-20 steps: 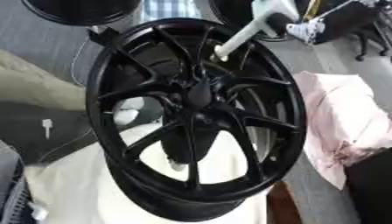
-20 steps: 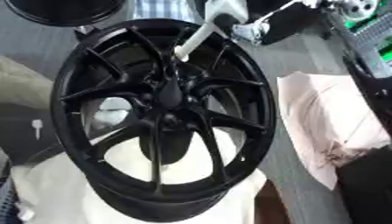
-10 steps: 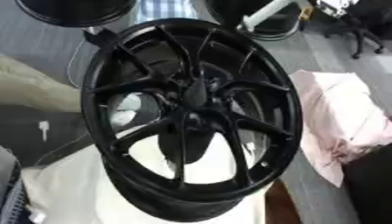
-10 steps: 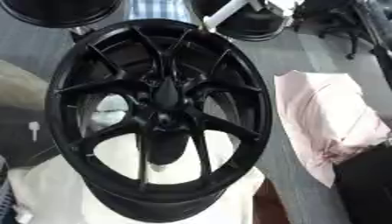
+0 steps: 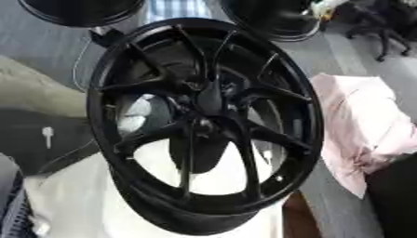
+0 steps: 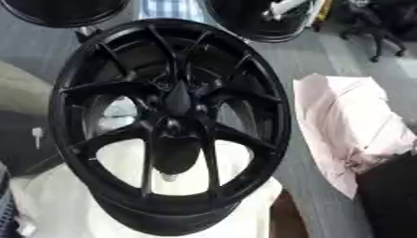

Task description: Pull the pin out of the wheel hub.

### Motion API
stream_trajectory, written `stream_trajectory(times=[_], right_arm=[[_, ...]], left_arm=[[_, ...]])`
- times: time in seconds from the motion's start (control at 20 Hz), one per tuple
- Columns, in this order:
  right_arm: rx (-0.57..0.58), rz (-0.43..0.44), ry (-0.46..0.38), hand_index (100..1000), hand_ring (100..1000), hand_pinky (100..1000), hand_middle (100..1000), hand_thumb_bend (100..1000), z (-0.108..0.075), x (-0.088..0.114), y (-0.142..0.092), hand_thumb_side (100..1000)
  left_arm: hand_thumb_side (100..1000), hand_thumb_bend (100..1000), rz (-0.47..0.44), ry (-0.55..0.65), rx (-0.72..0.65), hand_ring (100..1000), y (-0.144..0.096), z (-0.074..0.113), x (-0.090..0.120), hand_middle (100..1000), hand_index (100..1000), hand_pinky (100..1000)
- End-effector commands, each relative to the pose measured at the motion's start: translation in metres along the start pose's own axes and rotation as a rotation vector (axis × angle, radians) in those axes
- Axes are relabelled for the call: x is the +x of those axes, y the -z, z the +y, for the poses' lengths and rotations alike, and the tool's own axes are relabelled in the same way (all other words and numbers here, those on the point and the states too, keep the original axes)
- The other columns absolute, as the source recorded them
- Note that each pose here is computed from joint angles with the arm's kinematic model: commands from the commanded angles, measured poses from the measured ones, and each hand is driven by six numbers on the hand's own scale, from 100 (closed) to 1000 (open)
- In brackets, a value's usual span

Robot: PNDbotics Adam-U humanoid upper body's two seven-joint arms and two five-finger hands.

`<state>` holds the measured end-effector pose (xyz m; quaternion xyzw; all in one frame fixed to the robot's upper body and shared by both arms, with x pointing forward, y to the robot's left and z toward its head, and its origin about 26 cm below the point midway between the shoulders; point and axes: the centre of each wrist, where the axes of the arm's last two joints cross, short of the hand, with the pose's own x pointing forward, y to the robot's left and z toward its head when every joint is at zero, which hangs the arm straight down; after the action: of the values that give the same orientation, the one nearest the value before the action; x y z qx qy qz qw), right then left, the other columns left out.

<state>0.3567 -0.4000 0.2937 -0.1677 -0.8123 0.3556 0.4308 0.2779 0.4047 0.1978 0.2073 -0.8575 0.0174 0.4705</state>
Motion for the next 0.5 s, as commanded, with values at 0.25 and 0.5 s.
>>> stream_trajectory(times=[0.25,0.5], right_arm=[[-0.191,0.151,-0.089,610,529,672,413,100,-0.042,-0.025,-0.054,100],[-0.169,0.145,-0.128,968,1000,972,982,100,-0.019,-0.04,-0.084,881]], left_arm=[[736,100,-0.049,0.022,0.042,425,0.003,0.008,0.01,461,597,298],[731,100,-0.067,0.024,0.057,424,0.004,0.009,0.012,461,597,296]])
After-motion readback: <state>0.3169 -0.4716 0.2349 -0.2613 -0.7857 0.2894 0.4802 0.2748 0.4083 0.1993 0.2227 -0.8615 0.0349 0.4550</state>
